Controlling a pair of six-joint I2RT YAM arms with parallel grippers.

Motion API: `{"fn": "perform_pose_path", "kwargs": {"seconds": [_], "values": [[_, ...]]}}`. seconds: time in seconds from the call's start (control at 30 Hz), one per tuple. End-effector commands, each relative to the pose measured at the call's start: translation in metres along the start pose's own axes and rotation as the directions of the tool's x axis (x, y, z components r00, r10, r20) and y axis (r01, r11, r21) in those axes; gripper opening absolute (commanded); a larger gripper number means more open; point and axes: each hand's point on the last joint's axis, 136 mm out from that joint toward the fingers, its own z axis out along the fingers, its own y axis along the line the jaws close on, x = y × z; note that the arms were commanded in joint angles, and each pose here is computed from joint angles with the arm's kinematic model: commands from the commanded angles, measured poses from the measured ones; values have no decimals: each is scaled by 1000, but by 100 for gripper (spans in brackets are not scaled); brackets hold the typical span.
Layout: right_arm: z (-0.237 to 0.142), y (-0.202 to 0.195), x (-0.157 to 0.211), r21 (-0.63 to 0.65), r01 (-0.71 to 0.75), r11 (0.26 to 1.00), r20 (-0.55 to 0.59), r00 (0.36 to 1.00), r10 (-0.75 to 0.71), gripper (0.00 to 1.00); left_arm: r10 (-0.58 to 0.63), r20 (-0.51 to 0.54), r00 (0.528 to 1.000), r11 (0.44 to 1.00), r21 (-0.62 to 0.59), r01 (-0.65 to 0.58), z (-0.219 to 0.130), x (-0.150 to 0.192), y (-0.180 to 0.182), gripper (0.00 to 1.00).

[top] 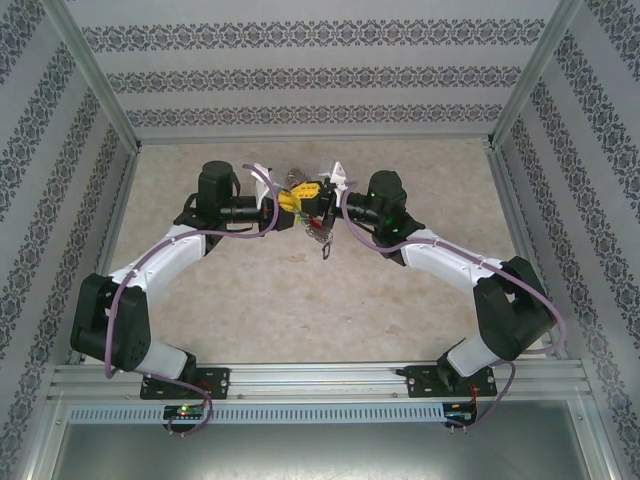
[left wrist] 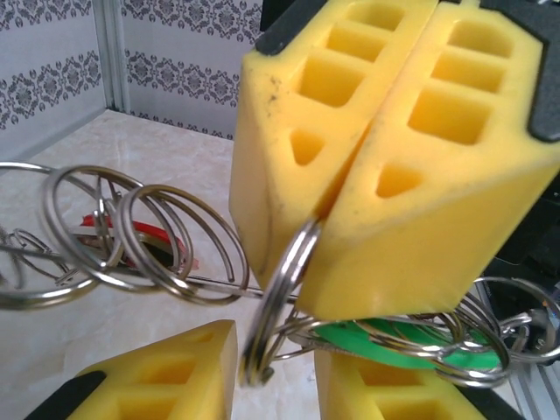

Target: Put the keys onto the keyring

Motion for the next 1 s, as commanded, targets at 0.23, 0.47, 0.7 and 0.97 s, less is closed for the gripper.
{"fn": "perform_pose_path", "kwargs": {"seconds": [0.23, 0.47, 0.7, 0.97], "values": [[-15, 11, -2, -93, 52, 994, 0, 999, -52, 0, 81, 14, 997, 997, 8, -81, -24, -16, -11, 35], [-21, 17, -1, -134, 85, 987, -32, 995, -90, 0, 79, 9, 997, 996, -41, -78, -35, -17, -5, 41], [-25, 15, 1, -129, 100, 987, -61, 992, -109, 0, 73, 1, 997, 995, -65, -72, -41, -15, -2, 42], [-29, 19, 5, -133, 102, 986, -94, 989, -115, 0, 34, 4, 999, 998, -46, -34, -38, -10, 0, 48]]}}
